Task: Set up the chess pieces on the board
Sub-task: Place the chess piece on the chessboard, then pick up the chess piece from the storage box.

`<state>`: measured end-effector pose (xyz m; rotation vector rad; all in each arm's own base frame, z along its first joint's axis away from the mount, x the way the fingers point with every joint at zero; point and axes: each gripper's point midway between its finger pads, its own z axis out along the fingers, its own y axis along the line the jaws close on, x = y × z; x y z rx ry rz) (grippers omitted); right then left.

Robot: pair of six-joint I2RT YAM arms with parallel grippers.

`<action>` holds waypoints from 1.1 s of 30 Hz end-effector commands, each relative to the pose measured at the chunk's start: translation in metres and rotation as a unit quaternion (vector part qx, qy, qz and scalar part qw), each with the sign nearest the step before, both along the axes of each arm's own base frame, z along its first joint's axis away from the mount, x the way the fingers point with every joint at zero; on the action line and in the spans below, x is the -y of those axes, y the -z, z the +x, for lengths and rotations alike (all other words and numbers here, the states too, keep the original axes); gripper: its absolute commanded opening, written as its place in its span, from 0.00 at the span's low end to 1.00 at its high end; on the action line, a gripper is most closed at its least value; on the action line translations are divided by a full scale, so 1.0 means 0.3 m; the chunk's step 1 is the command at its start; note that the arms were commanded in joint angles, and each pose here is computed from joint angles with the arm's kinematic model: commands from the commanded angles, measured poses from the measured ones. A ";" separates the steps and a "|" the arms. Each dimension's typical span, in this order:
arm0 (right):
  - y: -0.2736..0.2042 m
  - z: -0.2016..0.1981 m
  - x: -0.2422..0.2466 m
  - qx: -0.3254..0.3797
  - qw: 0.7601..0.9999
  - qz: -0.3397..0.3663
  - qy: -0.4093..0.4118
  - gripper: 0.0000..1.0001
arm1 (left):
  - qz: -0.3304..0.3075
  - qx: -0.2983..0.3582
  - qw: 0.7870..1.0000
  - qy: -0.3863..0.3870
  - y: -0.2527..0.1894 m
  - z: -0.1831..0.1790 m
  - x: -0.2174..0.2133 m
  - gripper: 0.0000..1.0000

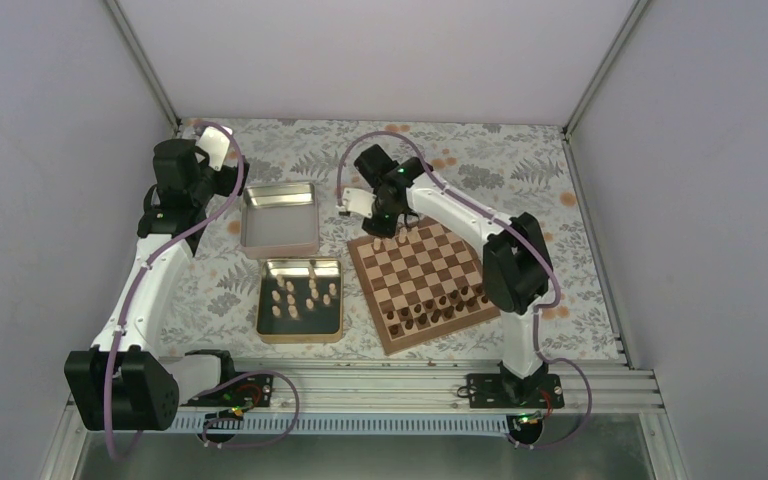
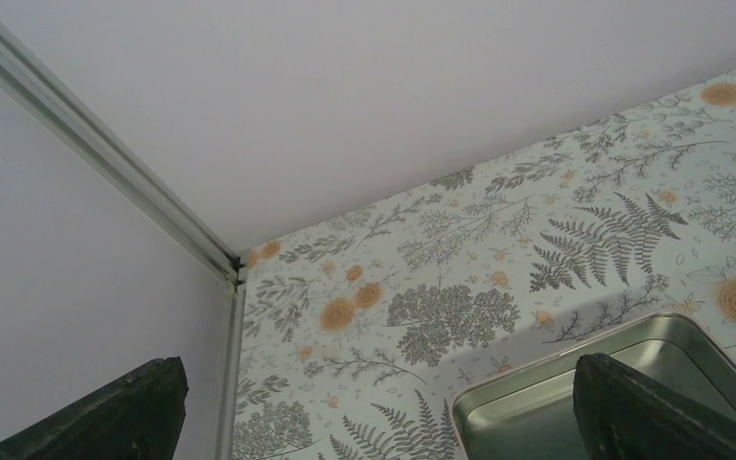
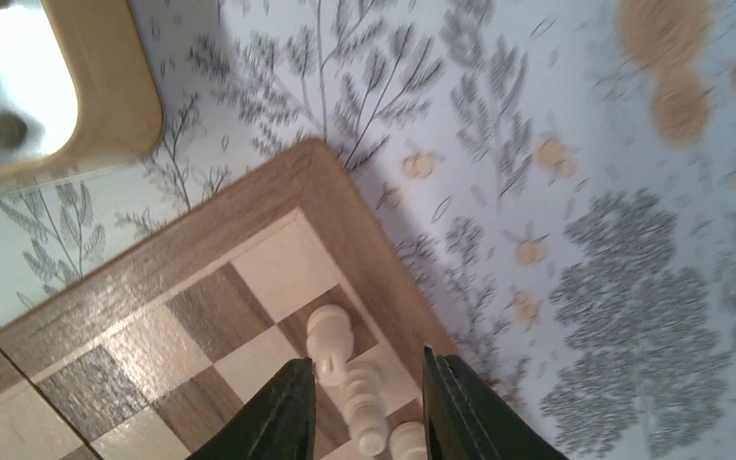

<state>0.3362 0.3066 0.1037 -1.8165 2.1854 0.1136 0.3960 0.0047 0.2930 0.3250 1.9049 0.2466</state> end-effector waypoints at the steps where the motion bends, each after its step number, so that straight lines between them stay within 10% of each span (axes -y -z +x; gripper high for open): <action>1: -0.133 -0.006 -0.069 0.031 0.999 0.030 -0.015 0.31 | -0.008 0.009 1.000 0.003 -0.024 0.001 0.003 1.00; 33: 0.035 -0.327 -0.490 0.011 0.986 0.049 -0.156 0.30 | -0.017 0.004 1.000 0.006 0.002 -0.007 0.008 1.00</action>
